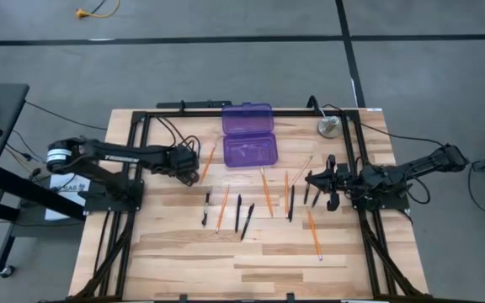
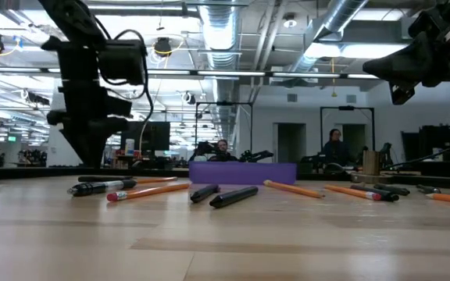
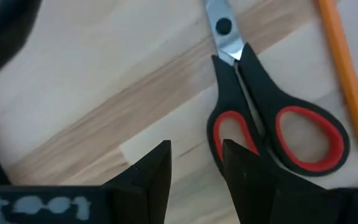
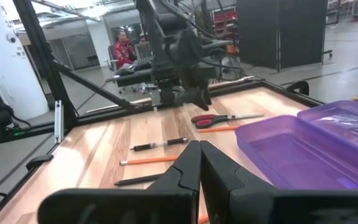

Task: Pick & place school supplies into a supply box
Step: Put the black scissors into the purple supply box

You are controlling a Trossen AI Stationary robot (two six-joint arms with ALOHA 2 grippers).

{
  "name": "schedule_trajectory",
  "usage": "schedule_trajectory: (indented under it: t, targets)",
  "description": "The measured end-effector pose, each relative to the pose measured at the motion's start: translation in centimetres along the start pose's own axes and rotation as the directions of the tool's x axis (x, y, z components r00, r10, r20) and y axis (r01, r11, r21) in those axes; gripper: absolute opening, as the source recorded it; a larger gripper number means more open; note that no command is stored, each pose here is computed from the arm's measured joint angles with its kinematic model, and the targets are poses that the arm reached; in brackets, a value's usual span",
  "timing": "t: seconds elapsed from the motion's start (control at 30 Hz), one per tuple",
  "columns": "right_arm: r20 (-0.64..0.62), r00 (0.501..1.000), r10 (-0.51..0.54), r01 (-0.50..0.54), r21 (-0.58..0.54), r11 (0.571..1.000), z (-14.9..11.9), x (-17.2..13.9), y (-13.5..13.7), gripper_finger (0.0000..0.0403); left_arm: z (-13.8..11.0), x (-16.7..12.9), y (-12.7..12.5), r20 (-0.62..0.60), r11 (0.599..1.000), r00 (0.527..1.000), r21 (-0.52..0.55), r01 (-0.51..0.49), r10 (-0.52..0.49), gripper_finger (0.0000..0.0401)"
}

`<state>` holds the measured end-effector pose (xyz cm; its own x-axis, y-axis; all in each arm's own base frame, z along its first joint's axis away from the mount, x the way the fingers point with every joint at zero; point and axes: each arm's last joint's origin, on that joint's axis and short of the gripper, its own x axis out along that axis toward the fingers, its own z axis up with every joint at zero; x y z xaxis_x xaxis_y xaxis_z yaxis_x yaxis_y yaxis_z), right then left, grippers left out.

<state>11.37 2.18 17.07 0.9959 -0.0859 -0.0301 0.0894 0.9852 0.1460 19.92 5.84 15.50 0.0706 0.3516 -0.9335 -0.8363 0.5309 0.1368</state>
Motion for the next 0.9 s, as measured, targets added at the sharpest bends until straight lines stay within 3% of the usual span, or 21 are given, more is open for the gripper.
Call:
schedule_trajectory:
  t: [0.9]
  targets:
    - [-0.007,1.000,-0.001,0.001,-0.002,1.000,-0.1,0.0,0.0,0.0000,0.3,1.5,-0.3,-0.113,0.997,0.991,0.020,0.076,-0.073,0.0132]
